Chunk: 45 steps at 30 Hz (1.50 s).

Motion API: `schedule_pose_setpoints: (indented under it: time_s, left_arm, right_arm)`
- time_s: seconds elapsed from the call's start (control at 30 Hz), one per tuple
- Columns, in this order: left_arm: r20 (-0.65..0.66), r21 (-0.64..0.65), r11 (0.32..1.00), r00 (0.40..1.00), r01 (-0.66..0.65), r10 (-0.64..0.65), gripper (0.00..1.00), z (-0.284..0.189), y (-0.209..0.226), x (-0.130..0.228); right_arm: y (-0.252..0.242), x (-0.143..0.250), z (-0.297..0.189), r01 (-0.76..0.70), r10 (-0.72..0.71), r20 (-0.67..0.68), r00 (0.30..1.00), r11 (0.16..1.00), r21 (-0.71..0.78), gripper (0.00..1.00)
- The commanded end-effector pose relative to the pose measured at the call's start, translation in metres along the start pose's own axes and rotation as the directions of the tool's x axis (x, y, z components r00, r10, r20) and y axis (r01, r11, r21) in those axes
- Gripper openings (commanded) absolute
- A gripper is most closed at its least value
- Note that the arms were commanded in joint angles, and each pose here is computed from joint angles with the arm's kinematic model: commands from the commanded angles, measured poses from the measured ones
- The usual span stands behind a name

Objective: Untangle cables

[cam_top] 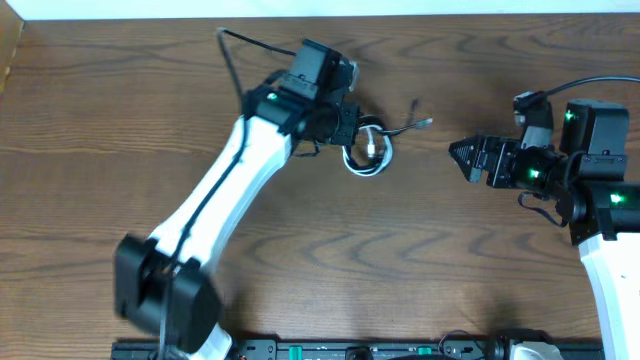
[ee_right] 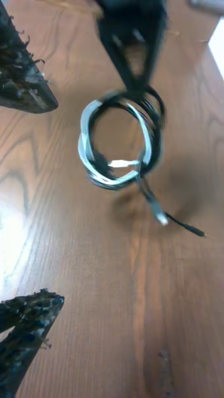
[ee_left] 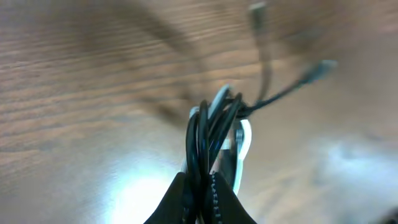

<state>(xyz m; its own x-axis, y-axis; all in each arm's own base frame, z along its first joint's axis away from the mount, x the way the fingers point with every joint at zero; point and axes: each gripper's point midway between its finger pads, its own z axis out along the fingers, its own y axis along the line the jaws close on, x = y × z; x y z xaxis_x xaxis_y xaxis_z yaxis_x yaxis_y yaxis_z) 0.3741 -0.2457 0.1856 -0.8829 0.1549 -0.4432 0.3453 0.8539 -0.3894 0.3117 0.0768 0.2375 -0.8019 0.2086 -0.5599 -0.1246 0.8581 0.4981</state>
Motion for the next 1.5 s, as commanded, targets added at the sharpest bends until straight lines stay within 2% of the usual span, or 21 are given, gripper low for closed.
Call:
schedule_pose_setpoints:
  time_s: [0.0,0.07,0.13,0.2,0.27,0.43,0.53,0.87,1.13,1.23,1.47]
  left_arm:
    - [-0.041,0.114,0.993,0.999,0.035,-0.031,0.07,-0.009,-0.021,0.007]
    - [-0.059,0.155,0.987,0.998,0.046,-0.038,0.07,-0.01,-0.028,0.01]
    - [-0.072,0.204,0.978,0.997,0.049,-0.035,0.07,-0.011,-0.036,0.012]
    - [-0.077,0.206,0.976,0.995,0.076,-0.061,0.07,-0.012,-0.037,0.012]
    - [-0.086,0.21,0.971,0.991,0.114,-0.098,0.07,-0.012,-0.038,0.012]
    - [-0.113,0.202,0.952,0.972,0.228,-0.208,0.07,-0.012,-0.039,0.012]
    - [-0.13,0.223,0.942,0.965,0.252,-0.228,0.08,-0.013,-0.043,0.013]
    - [-0.158,0.233,0.919,0.945,0.318,-0.287,0.07,-0.014,-0.047,0.014]
    - [-0.18,0.316,0.886,0.939,0.338,-0.294,0.07,-0.019,-0.063,0.009]
    - [-0.18,0.369,0.865,0.939,0.34,-0.292,0.08,-0.023,-0.073,0.003]
    - [-0.183,0.474,0.803,0.932,0.362,-0.312,0.07,-0.035,-0.083,-0.014]
  right_arm:
    - [0.007,-0.011,0.0,-0.068,0.069,0.026,0.997,0.997,-0.022,0.84]
    - [0.009,-0.015,0.004,-0.088,0.089,0.033,0.995,0.996,-0.032,0.82]
    - [0.015,-0.017,0.013,-0.115,0.116,0.026,0.993,0.992,-0.05,0.74]
    - [0.024,-0.017,0.025,-0.119,0.12,0.007,0.993,0.99,-0.073,0.5]
    - [0.034,-0.015,0.038,-0.128,0.127,-0.016,0.992,0.987,-0.094,0.39]
    - [0.052,-0.006,0.069,-0.173,0.163,-0.084,0.983,0.977,-0.124,0.26]
    - [0.062,-0.001,0.088,-0.205,0.19,-0.116,0.975,0.969,-0.139,0.2]
    - [0.09,0.01,0.123,-0.222,0.193,-0.163,0.968,0.957,-0.188,0.11]
    - [0.097,0.018,0.141,-0.283,0.246,-0.201,0.948,0.941,-0.185,0.05]
    - [0.108,0.022,0.148,-0.273,0.231,-0.209,0.95,0.94,-0.205,0.04]
    - [0.108,0.033,0.168,-0.351,0.302,-0.253,0.919,0.92,-0.175,0.01]
